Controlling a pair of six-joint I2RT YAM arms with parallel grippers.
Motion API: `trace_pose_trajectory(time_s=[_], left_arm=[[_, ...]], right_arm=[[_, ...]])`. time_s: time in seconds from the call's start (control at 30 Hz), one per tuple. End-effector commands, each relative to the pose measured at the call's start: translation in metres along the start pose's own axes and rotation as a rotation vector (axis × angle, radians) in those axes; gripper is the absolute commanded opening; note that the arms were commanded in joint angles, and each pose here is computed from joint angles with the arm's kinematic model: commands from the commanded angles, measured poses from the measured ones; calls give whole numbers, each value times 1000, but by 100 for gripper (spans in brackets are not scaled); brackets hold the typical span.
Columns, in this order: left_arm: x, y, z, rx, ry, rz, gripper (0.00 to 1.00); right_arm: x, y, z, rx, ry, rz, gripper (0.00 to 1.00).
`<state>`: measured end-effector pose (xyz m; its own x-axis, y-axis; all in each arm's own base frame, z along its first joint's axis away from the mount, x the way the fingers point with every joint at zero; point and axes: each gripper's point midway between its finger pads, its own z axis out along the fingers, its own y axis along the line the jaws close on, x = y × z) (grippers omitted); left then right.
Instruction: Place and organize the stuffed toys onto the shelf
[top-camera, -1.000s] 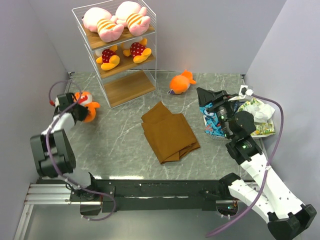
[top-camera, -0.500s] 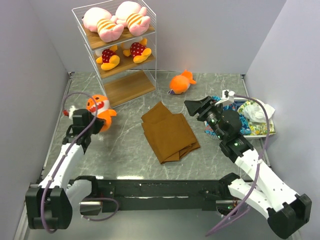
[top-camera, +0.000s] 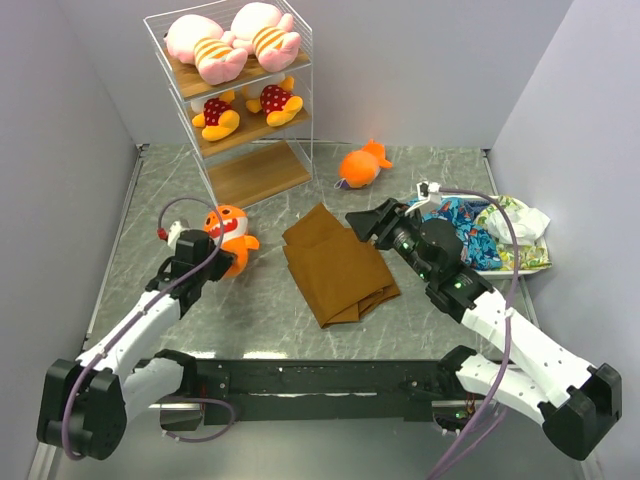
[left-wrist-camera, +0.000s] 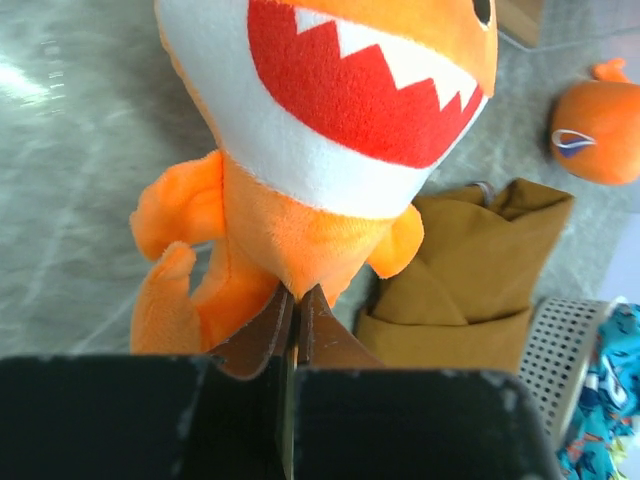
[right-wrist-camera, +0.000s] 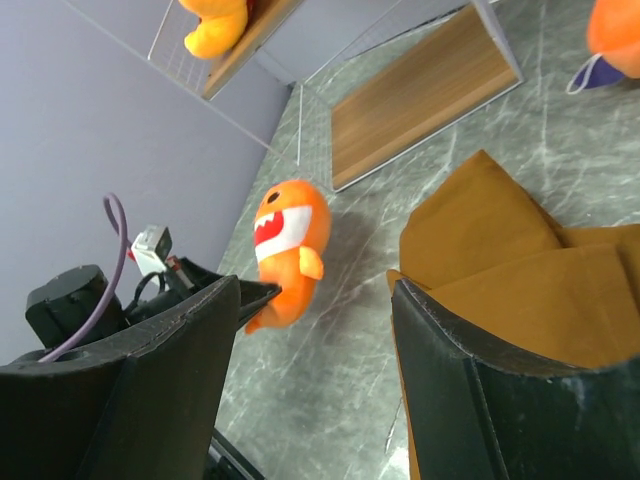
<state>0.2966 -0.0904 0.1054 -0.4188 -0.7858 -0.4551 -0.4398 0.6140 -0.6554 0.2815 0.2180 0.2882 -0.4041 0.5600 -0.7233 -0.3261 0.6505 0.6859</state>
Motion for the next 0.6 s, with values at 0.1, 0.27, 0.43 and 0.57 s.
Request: trace_pose_trajectory(time_s=[0.1, 0.27, 0.43, 0.57], left_arm=[[-20, -54, 10, 128, -89, 34, 1], [-33, -86, 30, 153, -134, 106, 1], [-42, -107, 57, 101, -194, 177, 1], [-51, -125, 79, 99, -230, 170, 1]], right_arm=[[-14, 20, 5, -34, -42, -26, 69], [-16, 21, 3, -35, -51, -36, 69], [-25, 25, -2, -47, -77, -55, 70], [-32, 32, -7, -77, -105, -77, 70]])
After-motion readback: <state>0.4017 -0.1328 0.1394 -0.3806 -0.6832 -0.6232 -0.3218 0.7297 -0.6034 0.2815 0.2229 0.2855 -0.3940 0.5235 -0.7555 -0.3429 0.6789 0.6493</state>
